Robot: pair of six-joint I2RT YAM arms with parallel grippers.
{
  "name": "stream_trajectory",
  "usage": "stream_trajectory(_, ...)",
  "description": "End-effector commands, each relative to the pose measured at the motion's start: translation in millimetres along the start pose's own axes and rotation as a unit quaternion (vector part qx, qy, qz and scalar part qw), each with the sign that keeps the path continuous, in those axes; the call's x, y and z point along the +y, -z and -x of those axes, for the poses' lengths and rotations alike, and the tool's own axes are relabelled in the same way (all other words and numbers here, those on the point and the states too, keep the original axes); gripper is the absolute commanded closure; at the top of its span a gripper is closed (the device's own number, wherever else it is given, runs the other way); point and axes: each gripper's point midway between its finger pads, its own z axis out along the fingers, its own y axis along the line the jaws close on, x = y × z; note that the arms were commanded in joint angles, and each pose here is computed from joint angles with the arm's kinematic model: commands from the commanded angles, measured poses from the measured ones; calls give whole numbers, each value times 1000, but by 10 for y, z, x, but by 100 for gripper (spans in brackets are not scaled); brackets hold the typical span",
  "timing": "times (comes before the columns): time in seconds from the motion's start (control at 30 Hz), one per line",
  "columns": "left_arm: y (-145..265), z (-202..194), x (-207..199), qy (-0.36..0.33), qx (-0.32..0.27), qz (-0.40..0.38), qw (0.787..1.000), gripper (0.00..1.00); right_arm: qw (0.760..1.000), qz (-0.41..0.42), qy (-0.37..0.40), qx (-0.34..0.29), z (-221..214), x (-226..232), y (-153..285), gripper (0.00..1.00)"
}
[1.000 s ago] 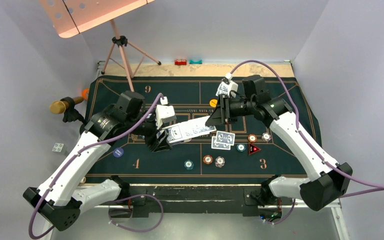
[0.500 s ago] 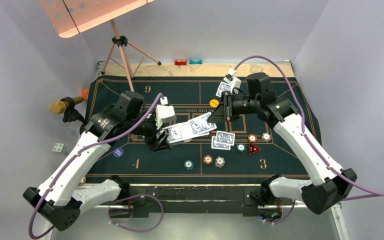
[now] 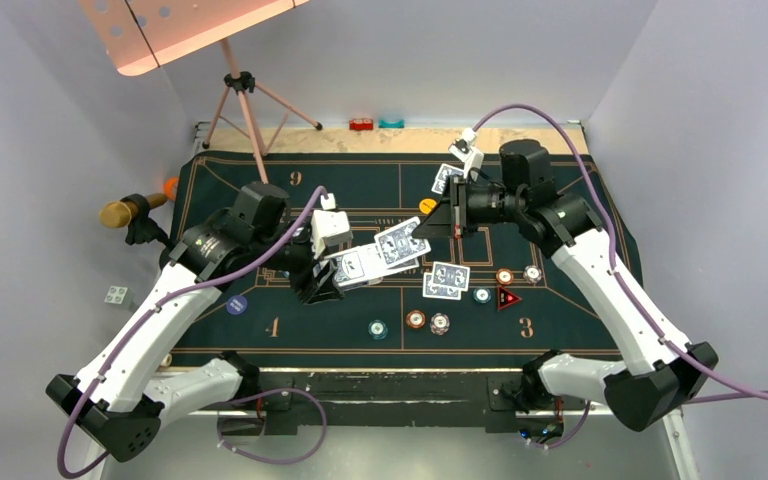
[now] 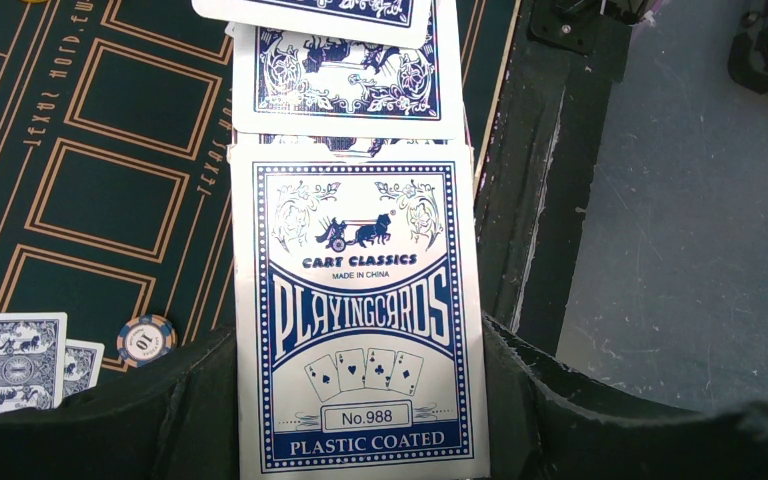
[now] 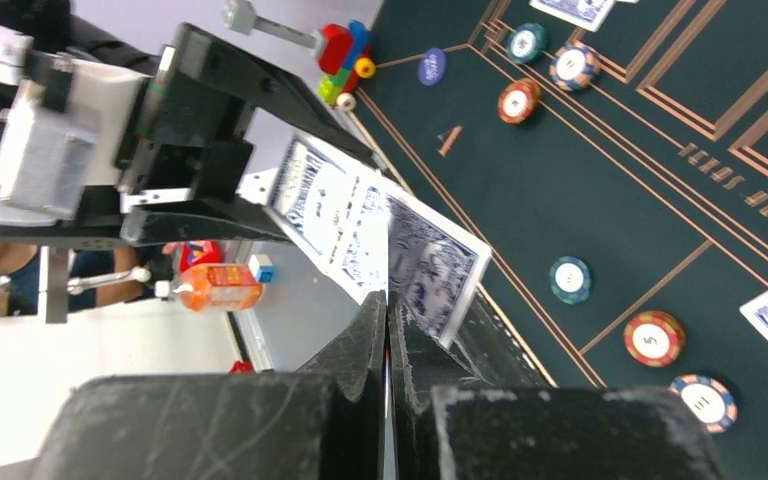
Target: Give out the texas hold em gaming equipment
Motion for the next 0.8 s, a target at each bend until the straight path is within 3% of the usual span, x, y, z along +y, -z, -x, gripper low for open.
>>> stream_trajectory(0.0, 91, 193, -39, -25, -35, -3, 999, 100, 995, 84, 31, -32, 193, 506, 184, 100)
stream_trajectory(0.1, 90, 185, -53, -24, -35, -6, 999, 100, 993, 94, 45, -54, 320, 640, 276, 100)
stream_trajectory(0.33, 103, 164, -98, -22, -34, -14, 999, 100, 984, 2, 77, -162, 1036, 519, 404, 100)
stream_trajectory(0.53, 141, 123, -155, -25, -33, -17, 999, 100, 974, -132, 76, -169, 1444, -207, 104, 100)
stream_trajectory(0.77, 173, 81, -215, -25, -31, -22, 999, 100, 927, -324, 102, -158, 1688, -1277, -185, 100)
